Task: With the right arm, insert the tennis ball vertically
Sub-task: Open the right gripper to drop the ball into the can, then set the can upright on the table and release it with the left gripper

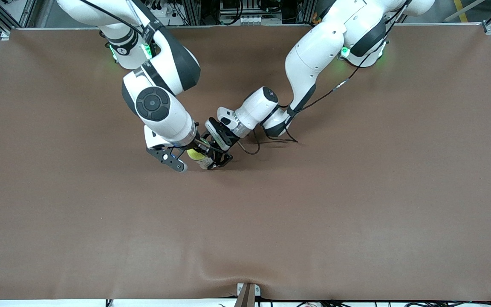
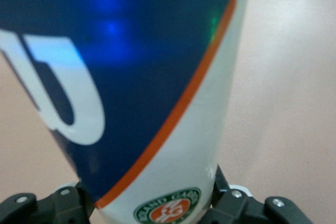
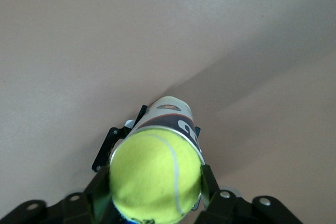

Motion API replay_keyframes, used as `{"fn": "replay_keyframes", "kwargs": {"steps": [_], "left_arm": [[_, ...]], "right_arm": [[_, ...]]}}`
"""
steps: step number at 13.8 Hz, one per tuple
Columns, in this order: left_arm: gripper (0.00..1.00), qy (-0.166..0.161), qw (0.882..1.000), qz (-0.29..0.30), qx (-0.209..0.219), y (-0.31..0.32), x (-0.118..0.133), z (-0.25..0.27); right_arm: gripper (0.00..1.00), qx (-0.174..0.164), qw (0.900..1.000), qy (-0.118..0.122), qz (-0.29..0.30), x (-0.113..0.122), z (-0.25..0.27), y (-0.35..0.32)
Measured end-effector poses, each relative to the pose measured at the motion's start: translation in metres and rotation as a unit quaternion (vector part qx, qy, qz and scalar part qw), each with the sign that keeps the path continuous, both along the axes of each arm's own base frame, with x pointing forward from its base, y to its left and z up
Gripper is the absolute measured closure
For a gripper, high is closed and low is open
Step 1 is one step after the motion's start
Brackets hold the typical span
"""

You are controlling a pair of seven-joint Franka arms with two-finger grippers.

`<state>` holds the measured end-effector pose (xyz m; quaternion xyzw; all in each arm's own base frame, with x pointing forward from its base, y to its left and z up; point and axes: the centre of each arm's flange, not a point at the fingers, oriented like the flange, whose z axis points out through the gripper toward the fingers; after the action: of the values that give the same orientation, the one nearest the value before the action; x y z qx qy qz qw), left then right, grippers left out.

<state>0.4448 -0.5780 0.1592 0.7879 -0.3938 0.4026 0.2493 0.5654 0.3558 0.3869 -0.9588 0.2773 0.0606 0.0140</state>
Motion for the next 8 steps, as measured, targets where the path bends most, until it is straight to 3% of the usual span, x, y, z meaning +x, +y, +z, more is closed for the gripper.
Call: {"fn": "replay_keyframes", "kwargs": {"steps": [2, 8], "left_arm": [[0.16, 0.004, 1.000, -0.002, 0.005, 0.000, -0.001, -0.003], [0.16, 0.007, 1.000, -0.004, 0.014, 0.003, 0.000, -0.001]], "right_arm": [[0.01, 0.000, 1.000, -0.001, -0.001, 0.001, 0.000, -0.001], [0.00, -0.002, 1.000, -0.003, 0.003, 0.013, 0.012, -0.020]]}}
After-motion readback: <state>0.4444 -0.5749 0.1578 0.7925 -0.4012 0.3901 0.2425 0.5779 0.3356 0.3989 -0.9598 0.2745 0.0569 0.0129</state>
